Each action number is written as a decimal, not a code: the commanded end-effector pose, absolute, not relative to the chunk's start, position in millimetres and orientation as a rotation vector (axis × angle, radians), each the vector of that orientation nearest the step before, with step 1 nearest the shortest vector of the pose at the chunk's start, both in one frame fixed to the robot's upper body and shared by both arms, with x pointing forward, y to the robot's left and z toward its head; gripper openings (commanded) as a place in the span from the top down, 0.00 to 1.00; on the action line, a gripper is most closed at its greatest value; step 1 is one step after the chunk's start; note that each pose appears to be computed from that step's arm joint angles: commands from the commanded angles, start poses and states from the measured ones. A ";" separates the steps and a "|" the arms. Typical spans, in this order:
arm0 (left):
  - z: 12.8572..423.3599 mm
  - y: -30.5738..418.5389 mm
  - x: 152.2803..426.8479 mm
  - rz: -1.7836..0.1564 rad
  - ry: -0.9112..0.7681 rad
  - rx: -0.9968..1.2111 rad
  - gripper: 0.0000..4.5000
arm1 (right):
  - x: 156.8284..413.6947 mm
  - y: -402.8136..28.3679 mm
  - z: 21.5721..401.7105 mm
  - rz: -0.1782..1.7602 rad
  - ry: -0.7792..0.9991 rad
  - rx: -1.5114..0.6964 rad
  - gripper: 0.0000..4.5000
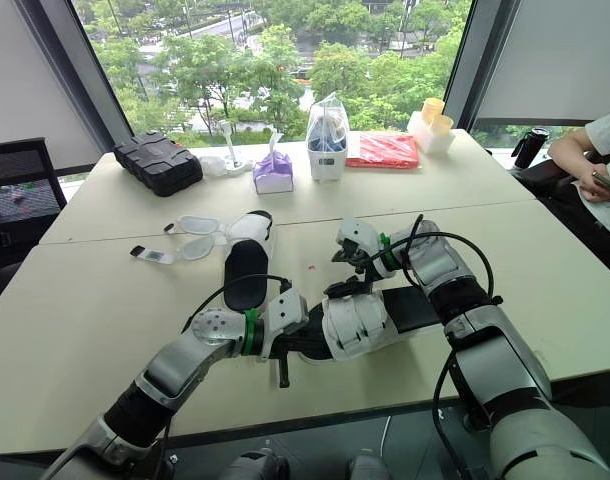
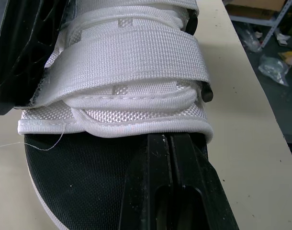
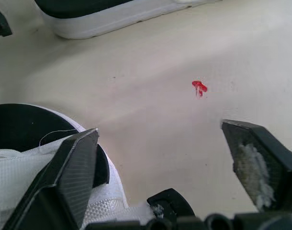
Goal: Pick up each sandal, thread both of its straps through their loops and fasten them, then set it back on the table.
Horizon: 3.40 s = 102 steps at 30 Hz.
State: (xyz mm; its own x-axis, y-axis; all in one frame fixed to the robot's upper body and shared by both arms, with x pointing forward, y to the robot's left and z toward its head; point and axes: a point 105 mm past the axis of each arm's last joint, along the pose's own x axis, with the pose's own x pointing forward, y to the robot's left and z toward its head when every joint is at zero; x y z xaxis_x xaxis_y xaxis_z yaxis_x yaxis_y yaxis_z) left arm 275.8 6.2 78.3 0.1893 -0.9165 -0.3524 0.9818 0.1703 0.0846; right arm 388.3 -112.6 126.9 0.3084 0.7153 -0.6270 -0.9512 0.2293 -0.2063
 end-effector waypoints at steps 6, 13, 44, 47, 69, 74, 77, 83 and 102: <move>57.3 9.9 272.9 -1.345 0.335 0.312 1.00 | 396.6 -115.2 213.0 1.059 0.195 -0.545 0.01; 69.4 13.4 285.3 -1.277 0.233 0.324 1.00 | 371.5 -140.9 219.5 0.944 0.099 -0.793 0.01; 157.7 96.3 292.7 -1.131 0.073 0.215 1.00 | 313.9 -179.1 169.4 1.058 -0.480 -1.702 0.01; 155.2 104.0 298.5 -1.105 0.092 0.205 1.00 | 304.2 -165.9 157.6 1.137 -0.633 -1.751 0.01; 154.4 104.7 306.5 -1.080 0.087 0.224 1.00 | 299.8 -113.6 140.4 1.346 -1.104 -1.850 0.71; 153.6 104.3 306.6 -1.071 0.085 0.218 1.00 | 306.3 -116.5 140.6 1.304 -1.102 -1.855 1.00; 152.9 105.0 305.8 -1.061 0.085 0.215 1.00 | 321.1 -115.7 159.0 1.160 -1.093 -1.825 1.00; 151.3 110.6 309.5 -1.007 0.076 0.206 1.00 | 371.3 -126.3 227.8 0.759 -0.936 -1.759 1.00; 146.1 110.5 324.8 -0.946 0.045 0.253 1.00 | 479.1 -234.5 217.2 -0.020 0.012 -1.586 1.00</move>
State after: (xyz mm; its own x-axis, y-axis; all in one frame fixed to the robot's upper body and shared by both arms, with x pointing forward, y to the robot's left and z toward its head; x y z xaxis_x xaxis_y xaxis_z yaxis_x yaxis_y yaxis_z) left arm 323.0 109.2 138.4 0.5773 -0.7994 -0.1664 0.8162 0.5592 0.1453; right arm 472.6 -243.8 179.3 0.9932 -0.0329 -0.1119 -0.1123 -0.0125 -0.9936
